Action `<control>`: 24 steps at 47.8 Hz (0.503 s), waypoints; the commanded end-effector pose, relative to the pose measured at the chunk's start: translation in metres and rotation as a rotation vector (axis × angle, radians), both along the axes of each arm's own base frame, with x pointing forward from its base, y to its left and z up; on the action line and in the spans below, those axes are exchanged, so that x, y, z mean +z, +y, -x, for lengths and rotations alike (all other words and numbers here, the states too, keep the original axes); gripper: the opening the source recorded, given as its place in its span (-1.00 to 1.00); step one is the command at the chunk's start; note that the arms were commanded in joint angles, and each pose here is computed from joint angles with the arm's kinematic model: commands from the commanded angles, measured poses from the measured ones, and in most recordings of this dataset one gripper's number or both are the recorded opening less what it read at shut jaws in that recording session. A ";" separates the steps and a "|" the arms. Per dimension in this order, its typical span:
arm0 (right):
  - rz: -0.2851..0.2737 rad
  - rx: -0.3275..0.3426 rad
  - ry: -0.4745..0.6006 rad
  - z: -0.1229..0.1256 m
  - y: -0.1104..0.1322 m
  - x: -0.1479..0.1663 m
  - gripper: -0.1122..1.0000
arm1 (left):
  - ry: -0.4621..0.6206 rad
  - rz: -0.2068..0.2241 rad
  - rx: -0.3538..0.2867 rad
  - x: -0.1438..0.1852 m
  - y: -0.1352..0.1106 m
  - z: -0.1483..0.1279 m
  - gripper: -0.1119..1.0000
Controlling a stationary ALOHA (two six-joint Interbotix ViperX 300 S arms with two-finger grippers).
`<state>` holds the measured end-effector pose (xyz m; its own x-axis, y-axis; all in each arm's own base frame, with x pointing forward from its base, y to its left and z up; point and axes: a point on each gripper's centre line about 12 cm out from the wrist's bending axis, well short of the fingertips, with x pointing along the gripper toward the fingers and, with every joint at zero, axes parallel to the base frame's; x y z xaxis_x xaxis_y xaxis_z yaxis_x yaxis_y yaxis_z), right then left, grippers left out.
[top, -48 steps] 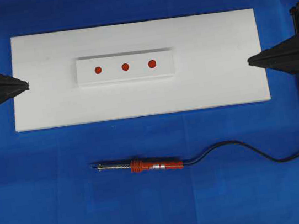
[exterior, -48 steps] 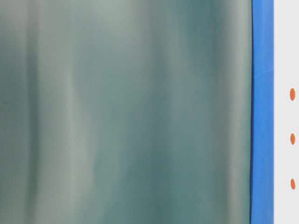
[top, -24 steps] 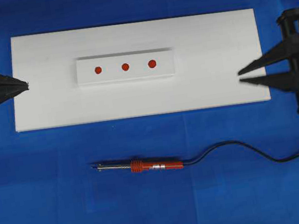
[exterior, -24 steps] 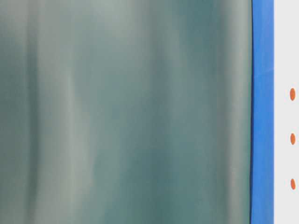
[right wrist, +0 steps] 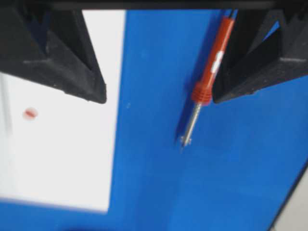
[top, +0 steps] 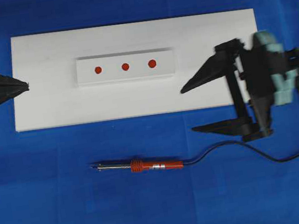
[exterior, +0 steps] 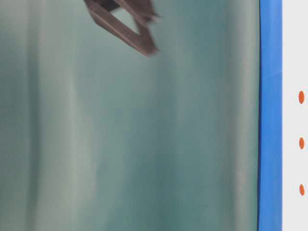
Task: Touch the tip of the soldering iron to the mark.
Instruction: 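Close the right gripper around the soldering iron's red handle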
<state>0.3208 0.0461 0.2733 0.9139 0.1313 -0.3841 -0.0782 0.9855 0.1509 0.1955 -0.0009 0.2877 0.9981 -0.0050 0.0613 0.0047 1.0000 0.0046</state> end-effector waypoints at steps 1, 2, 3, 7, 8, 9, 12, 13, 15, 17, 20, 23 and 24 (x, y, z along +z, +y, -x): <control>-0.017 0.003 0.027 -0.015 0.006 0.003 0.81 | -0.012 -0.003 -0.002 0.004 0.000 -0.001 -0.80; -0.023 0.003 0.039 -0.017 0.008 0.001 0.81 | -0.014 -0.001 -0.002 0.004 0.000 0.000 -0.80; -0.025 0.004 0.052 -0.020 0.009 -0.001 0.81 | -0.014 -0.001 -0.002 0.004 0.000 0.000 -0.80; -0.036 0.008 0.096 -0.030 0.015 -0.006 0.81 | -0.018 -0.003 -0.002 0.004 0.000 0.001 -0.80; -0.039 0.008 0.107 -0.033 0.017 -0.008 0.81 | -0.020 -0.003 -0.002 0.005 0.000 0.001 -0.80; -0.039 0.010 0.115 -0.036 0.019 -0.009 0.81 | -0.021 -0.003 -0.002 0.005 0.000 0.001 -0.80; -0.041 0.013 0.155 -0.043 0.024 -0.017 0.81 | -0.026 -0.003 -0.002 0.006 0.000 0.002 -0.80; -0.045 0.013 0.165 -0.046 0.025 -0.020 0.81 | -0.028 -0.003 -0.003 0.006 -0.001 0.002 -0.80; -0.046 0.013 0.185 -0.051 0.027 -0.024 0.81 | -0.028 -0.004 -0.002 0.006 0.000 0.003 -0.80; -0.050 0.012 0.206 -0.055 0.030 -0.030 0.81 | -0.029 -0.003 -0.002 0.006 0.000 0.003 -0.80; -0.056 0.009 0.240 -0.062 0.034 -0.038 0.81 | -0.031 -0.003 -0.002 0.006 0.000 0.004 -0.80; -0.063 0.006 0.273 -0.068 0.038 -0.048 0.81 | -0.031 -0.003 -0.002 0.005 0.000 0.004 -0.80; -0.066 0.004 0.281 -0.070 0.039 -0.051 0.81 | -0.031 -0.003 -0.002 0.005 0.000 0.004 -0.80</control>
